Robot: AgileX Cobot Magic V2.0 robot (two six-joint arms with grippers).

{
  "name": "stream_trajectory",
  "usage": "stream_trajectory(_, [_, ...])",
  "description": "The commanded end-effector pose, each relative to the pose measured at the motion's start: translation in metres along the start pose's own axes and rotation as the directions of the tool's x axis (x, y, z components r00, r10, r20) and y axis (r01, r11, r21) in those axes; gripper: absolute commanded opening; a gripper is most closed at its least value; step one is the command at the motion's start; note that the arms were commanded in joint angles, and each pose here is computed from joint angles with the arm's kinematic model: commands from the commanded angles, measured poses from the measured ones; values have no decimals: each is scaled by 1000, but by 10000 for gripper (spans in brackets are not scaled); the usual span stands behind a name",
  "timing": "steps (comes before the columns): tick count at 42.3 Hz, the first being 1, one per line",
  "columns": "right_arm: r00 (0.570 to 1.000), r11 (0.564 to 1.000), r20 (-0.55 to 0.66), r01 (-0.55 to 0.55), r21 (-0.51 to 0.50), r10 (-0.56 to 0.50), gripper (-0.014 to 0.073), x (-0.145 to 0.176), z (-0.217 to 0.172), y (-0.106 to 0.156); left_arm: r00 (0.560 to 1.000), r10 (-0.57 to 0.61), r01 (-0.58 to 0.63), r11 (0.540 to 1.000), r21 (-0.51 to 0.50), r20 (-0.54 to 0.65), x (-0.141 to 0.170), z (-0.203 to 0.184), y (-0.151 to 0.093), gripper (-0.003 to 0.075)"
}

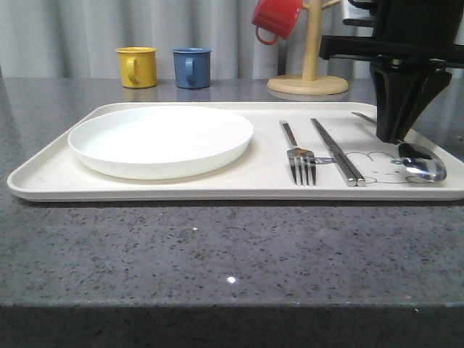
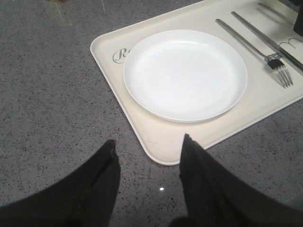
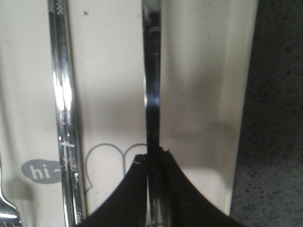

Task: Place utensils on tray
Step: 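Place the spoon on the tray beside the chopsticks and release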

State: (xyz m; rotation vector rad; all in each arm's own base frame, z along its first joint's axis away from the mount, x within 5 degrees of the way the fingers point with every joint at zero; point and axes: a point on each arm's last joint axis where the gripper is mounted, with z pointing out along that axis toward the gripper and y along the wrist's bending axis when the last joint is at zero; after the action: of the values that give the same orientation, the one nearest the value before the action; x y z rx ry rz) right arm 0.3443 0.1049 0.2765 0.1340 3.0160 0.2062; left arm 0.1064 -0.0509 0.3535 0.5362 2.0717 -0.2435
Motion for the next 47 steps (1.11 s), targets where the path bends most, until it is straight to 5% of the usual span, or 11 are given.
stream_trajectory(1, [999,1000,39,2,-8,-2,39,3,-20,1,995,-13,13,1000,4,102,-14,-6,0,302])
stream_trajectory(18, [992,999,122,-12,-41,17,41,-6,-19,3,995,-13,13,1000,4,102,-14,-6,0,302])
stream_trajectory(31, [992,999,128,-12,-42,17,258,-8,-17,3,995,-13,13,1000,4,102,-14,-6,0,302])
stream_trajectory(42, [986,998,166,7,-54,2,258,-4,-31,3,995,-13,13,1000,4,102,-14,-6,0,302])
stream_trajectory(47, [965,993,248,100,-62,-81,258,6,-59,2,995,-13,13,1000,4,102,-14,-6,0,302])
